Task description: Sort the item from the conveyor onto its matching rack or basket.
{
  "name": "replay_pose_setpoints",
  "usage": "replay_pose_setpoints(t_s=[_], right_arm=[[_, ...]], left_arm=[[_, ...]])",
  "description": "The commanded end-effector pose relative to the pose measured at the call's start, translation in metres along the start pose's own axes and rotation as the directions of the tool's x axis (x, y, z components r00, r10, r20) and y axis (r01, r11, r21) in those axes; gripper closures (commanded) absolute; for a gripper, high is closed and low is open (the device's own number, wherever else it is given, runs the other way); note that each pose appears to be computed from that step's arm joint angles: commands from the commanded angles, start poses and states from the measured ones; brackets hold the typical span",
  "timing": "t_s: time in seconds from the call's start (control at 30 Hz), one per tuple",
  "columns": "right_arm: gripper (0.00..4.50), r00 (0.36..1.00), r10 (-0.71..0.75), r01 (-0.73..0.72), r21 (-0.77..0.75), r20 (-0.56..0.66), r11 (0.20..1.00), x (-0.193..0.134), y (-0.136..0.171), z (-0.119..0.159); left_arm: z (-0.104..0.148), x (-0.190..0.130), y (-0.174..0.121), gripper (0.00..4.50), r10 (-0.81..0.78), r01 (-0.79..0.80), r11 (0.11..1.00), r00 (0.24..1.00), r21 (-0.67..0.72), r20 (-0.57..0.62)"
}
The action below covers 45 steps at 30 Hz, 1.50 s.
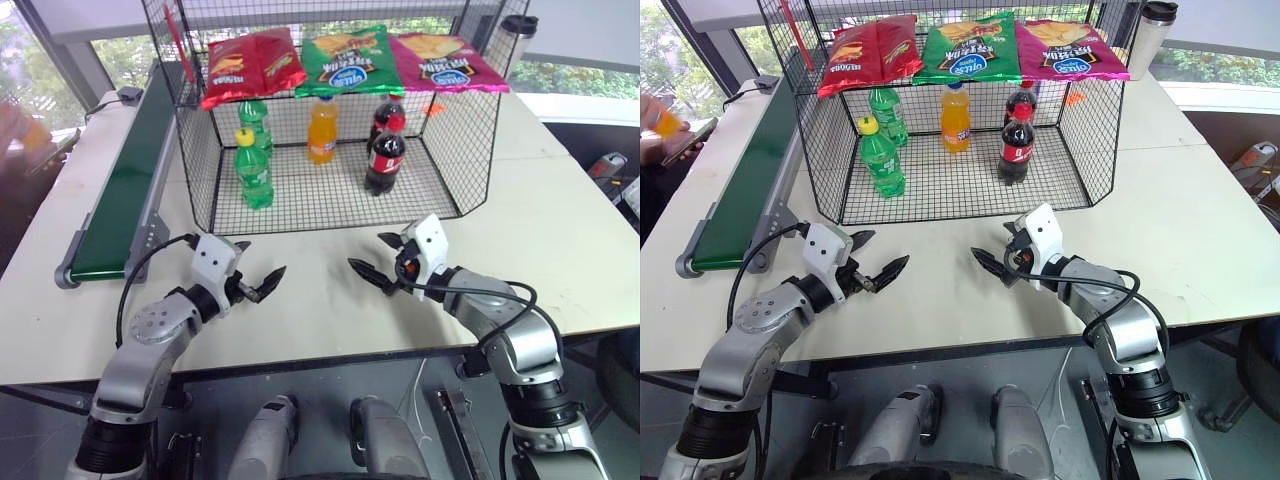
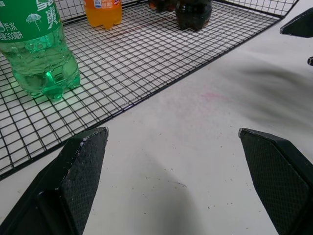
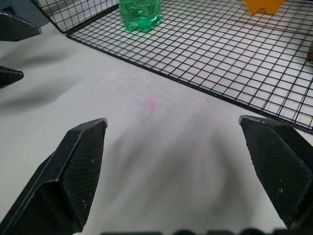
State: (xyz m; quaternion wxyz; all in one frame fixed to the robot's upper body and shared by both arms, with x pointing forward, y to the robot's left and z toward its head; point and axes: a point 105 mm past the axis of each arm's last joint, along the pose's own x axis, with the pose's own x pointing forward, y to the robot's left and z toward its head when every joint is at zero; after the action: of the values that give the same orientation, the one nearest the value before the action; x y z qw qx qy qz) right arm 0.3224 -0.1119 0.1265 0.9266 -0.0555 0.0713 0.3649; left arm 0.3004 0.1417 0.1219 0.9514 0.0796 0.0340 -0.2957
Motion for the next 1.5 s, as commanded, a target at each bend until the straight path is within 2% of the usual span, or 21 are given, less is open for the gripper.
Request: replay_pose_setpoints(t_s=[0.03,0.47,0.73,1.07,1.3,1.5], right_arm=[[0.03,0.999,0.020,-0.018,-0.043,0.047,0.999,-0.002,0.005,0.015],[0.03,0.999,0.022,-0.019,-0.063,0.048,0.998,-0.001,0.007,0.015],[0.03,0.998,0.035,-0.032,-0.055,0.059,0.998,-0.001,0.008,0.020],[0.03,0.978,0.176,-0.167,-0.080,0.111,0.983,-0.008,0.030,0.048],[0.03,0.936,0.333,-0.316,-0.141,0.116,0.938,-0.015,0.054,0.063],[0.03,0.887,0.428,-0.401,-0.173,0.171,0.900,-0.016,0.066,0.086]], left_arm=[[0.011,0.000,-0.003,0.00,-0.008,0.007,0.999,0.999,0.031,0.043],[0.010,0.000,-0.002,0.00,-0.007,0.006,0.999,0.999,0.039,0.044],[0.021,-0.002,0.004,0.00,0.011,-0.014,0.999,0.997,0.044,0.080],[0.049,-0.020,0.022,0.00,0.119,-0.126,0.991,0.984,0.050,0.130],[0.062,-0.049,0.055,0.00,0.266,-0.264,0.964,0.954,-0.028,0.138],[0.062,-0.090,0.110,0.00,0.464,-0.453,0.885,0.877,-0.105,0.123]])
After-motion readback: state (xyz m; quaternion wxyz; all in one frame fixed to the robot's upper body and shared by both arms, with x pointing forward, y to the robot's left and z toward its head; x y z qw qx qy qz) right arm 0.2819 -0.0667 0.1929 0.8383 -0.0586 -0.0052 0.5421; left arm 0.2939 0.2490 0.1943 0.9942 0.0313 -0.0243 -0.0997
